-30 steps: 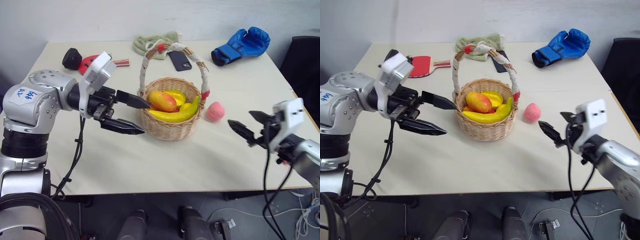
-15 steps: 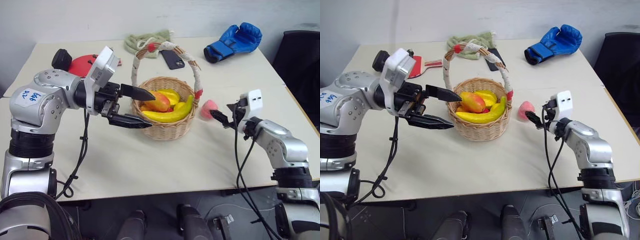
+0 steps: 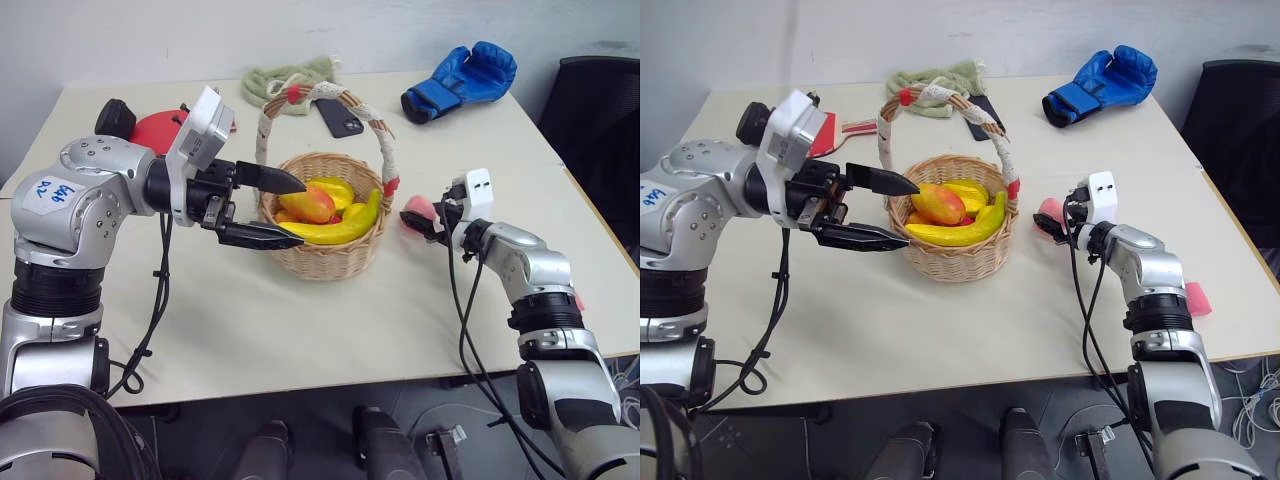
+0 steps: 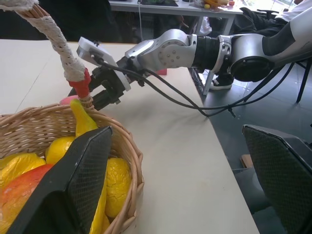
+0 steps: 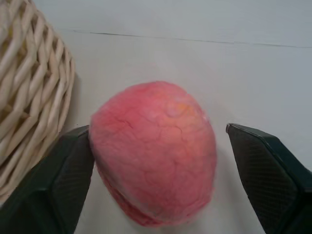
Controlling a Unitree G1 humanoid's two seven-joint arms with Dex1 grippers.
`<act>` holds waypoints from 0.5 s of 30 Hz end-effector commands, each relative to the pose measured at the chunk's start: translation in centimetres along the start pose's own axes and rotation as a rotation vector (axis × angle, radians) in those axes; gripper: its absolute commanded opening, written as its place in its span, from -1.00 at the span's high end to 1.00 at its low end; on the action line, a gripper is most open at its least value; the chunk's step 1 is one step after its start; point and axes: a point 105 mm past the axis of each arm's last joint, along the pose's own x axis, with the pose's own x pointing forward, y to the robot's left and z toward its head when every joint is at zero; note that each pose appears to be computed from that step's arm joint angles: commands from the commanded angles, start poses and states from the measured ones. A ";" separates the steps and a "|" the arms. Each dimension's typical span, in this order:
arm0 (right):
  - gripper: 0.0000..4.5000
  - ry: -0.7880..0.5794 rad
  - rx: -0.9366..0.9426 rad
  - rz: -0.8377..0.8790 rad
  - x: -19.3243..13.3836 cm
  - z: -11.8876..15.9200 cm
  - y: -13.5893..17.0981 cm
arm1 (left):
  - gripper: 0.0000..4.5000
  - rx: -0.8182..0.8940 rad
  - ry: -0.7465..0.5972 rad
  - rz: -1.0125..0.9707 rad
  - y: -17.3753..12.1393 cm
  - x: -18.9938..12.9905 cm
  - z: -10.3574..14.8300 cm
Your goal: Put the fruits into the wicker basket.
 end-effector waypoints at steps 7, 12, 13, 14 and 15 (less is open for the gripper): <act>-0.13 -0.123 -0.036 0.052 -4.3 2.4 1.4 | -1.00 0.042 -0.041 0.043 0.3 -0.6 1.3; -0.13 -0.078 -0.104 0.214 -9.8 2.0 7.0 | -1.00 0.023 -0.040 0.068 0.6 -1.1 1.0; -0.13 -0.078 -0.112 0.251 -10.3 2.2 8.2 | -1.00 0.020 -0.040 0.071 0.7 -1.2 0.9; -0.13 -0.097 -0.122 0.314 -10.6 3.0 10.2 | -1.00 0.017 -0.040 0.076 0.7 -1.4 0.9; -0.13 -0.114 -0.132 0.361 -10.7 3.6 11.8 | -1.00 0.016 -0.040 0.080 0.8 -1.5 0.8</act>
